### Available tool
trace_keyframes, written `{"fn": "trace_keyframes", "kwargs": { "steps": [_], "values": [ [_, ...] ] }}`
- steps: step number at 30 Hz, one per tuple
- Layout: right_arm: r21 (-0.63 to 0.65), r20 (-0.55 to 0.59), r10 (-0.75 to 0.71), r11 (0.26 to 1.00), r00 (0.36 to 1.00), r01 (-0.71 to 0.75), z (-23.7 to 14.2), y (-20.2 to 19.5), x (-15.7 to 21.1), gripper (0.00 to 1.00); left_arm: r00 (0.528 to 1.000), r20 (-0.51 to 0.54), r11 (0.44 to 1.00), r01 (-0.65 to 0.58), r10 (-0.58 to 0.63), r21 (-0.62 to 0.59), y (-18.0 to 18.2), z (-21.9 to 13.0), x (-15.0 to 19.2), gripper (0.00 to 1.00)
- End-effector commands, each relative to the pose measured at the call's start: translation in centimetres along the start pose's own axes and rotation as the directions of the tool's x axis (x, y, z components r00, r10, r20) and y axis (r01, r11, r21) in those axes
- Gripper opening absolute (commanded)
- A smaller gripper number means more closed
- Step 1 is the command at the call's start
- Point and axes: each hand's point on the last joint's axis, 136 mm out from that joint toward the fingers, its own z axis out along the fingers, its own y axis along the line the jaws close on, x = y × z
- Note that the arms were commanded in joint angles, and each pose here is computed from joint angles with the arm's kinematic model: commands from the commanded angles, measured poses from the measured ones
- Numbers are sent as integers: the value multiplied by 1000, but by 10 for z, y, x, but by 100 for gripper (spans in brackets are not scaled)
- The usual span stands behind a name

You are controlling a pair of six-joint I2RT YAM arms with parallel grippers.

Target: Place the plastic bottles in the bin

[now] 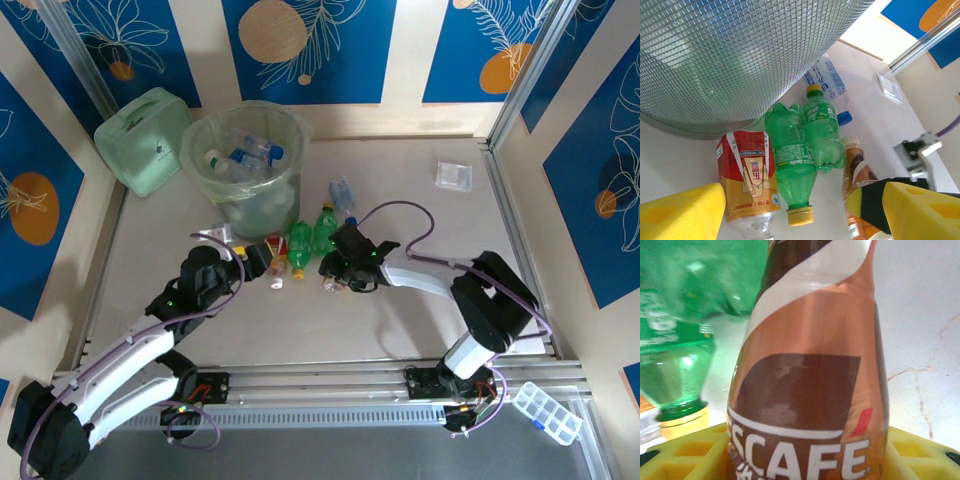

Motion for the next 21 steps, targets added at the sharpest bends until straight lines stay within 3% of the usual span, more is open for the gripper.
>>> {"fn": "trace_keyframes", "kwargs": {
  "steps": [1, 7, 10, 13, 15, 18, 21],
  "values": [
    [-13, 91, -4, 1000, 996, 5, -23, 2, -10, 52, 1000, 1, 999, -8, 8, 51, -12, -1, -4, 83],
    [-49, 266, -131, 988, 955, 149, -61, 15, -20, 48, 999, 37, 990, -33, 28, 135, -31, -14, -14, 88],
    [-38, 401, -312, 934, 861, 356, -86, 43, -16, 48, 996, 76, 970, -63, 46, 236, -48, -25, -20, 91],
    [-33, 508, -488, 812, 710, 582, -106, 82, 5, 48, 991, 128, 926, -89, 45, 367, -70, -39, -25, 100],
    [-60, 553, -562, 710, 615, 701, -115, 105, 27, 47, 987, 153, 891, -117, 54, 439, -82, -48, -27, 99],
    [-98, 590, -612, 592, 526, 800, -120, 126, 53, 46, 982, 183, 832, -136, 43, 538, -98, -60, -27, 99],
    [-124, 601, -640, 516, 478, 848, -120, 137, 70, 42, 978, 205, 770, -150, 25, 621, -112, -70, -29, 99]
  ]
}}
